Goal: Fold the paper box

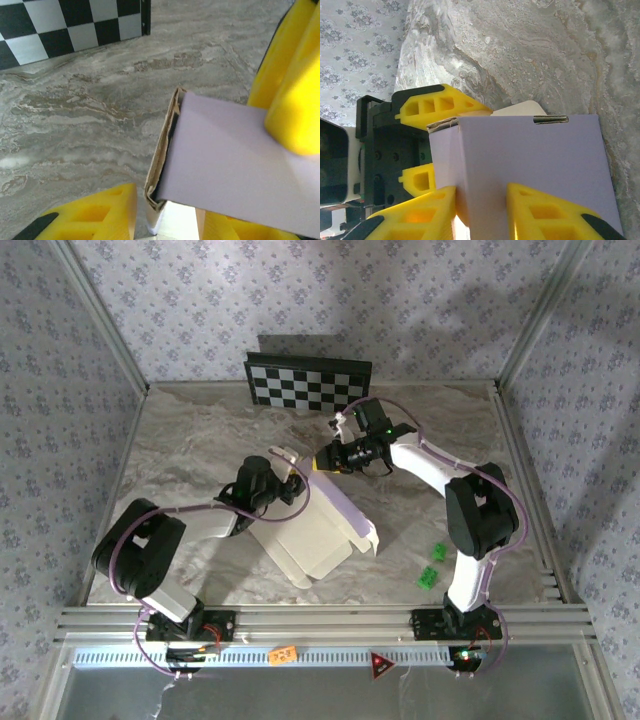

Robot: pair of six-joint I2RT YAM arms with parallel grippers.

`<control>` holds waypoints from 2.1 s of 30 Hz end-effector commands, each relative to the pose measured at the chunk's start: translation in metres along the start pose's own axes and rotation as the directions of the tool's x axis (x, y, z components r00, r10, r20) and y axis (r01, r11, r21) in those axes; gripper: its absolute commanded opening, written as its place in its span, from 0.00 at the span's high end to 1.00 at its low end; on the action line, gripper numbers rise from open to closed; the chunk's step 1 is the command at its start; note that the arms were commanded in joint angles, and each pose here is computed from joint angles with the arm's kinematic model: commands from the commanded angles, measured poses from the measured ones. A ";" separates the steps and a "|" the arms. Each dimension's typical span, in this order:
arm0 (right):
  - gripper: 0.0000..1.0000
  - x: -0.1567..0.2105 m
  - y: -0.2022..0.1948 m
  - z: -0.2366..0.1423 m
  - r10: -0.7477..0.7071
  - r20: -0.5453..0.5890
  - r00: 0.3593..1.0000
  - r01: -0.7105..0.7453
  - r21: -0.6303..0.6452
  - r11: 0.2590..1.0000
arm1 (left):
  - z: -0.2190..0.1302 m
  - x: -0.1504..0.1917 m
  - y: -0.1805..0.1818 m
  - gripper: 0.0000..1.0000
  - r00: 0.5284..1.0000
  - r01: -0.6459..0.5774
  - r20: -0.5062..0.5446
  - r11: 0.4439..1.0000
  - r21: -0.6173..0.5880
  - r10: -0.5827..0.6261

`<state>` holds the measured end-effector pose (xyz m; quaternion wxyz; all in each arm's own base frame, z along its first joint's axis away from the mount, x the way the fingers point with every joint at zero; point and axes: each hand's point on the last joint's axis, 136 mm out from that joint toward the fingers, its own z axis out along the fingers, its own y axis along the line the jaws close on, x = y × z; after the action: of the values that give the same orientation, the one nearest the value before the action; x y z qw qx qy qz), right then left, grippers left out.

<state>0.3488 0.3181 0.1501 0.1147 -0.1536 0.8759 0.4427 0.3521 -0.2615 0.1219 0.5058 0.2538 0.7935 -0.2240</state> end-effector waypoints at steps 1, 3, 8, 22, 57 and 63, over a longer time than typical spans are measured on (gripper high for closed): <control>0.70 0.033 -0.030 0.015 0.110 -0.089 0.990 -0.102 0.088 0.991 | -0.006 -0.032 -0.001 0.64 0.993 0.036 0.116 0.999 -0.005 -0.035; 0.70 0.033 -0.030 0.015 0.107 -0.090 0.990 -0.099 0.087 0.991 | -0.005 -0.035 -0.001 0.67 0.991 0.046 0.127 0.999 -0.003 -0.045; 0.70 0.030 -0.027 0.011 0.101 -0.077 0.992 -0.093 0.091 0.991 | -0.005 -0.034 0.002 0.87 0.990 0.061 0.128 0.998 -0.020 -0.058; 0.57 0.009 -0.021 -0.068 0.034 0.118 0.992 -0.072 0.330 0.941 | -0.043 -0.008 0.050 0.93 1.000 -0.001 -0.012 0.895 -0.447 -0.005; 0.35 0.014 0.001 -0.085 0.088 0.321 0.943 -0.209 0.365 0.907 | -0.099 -0.040 0.051 0.23 0.810 0.526 -0.216 0.838 -0.145 -0.545; 0.35 0.015 -0.010 -0.066 0.133 0.303 0.944 -0.238 0.342 0.909 | -0.081 -0.025 0.048 0.31 0.772 0.549 -0.303 0.826 -0.128 -0.559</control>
<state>0.3317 0.2506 0.1794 0.2229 0.0069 0.9339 0.2793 0.3374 -0.1697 0.1618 0.3000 0.0203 0.9133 -0.2746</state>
